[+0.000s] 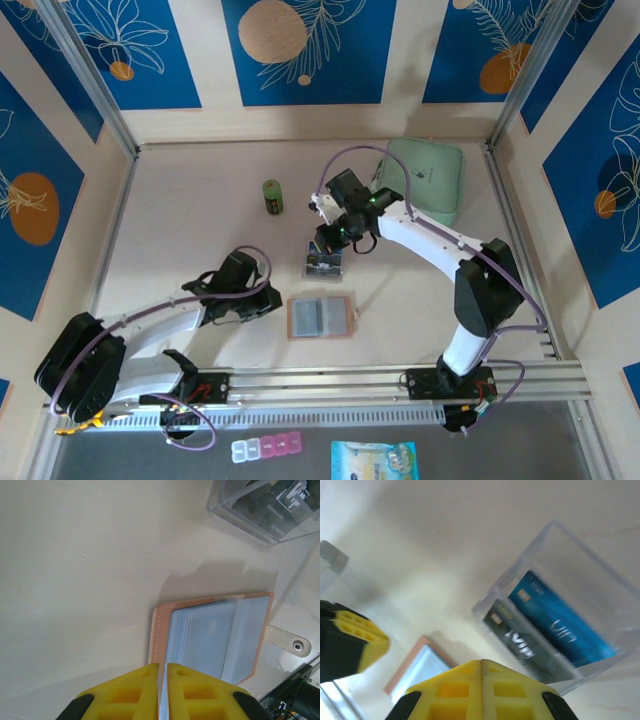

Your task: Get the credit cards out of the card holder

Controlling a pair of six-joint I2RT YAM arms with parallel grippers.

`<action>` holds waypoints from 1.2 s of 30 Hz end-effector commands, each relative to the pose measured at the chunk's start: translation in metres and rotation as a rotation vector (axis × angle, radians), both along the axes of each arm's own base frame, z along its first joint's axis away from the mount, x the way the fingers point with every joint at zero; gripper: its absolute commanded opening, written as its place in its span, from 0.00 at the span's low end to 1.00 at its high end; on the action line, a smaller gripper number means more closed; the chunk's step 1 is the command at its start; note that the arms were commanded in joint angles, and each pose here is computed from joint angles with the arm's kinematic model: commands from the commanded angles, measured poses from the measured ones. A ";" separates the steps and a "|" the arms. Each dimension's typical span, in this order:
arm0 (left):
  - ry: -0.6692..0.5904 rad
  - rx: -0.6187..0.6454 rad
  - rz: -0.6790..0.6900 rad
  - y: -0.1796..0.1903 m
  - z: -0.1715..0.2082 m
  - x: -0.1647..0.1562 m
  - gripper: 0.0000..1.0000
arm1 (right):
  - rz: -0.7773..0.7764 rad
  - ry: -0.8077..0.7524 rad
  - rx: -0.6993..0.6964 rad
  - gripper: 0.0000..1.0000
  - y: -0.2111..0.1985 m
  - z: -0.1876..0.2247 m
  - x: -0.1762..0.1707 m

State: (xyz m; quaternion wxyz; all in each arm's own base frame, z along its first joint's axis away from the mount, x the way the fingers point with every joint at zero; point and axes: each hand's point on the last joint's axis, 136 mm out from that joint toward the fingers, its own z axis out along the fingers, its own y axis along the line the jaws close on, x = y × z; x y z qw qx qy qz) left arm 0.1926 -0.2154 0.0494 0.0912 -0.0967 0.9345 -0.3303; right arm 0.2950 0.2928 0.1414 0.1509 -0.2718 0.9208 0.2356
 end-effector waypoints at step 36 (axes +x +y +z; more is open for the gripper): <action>0.076 0.069 -0.069 -0.014 -0.043 -0.037 0.07 | -0.312 0.503 0.045 0.29 0.023 -0.082 -0.138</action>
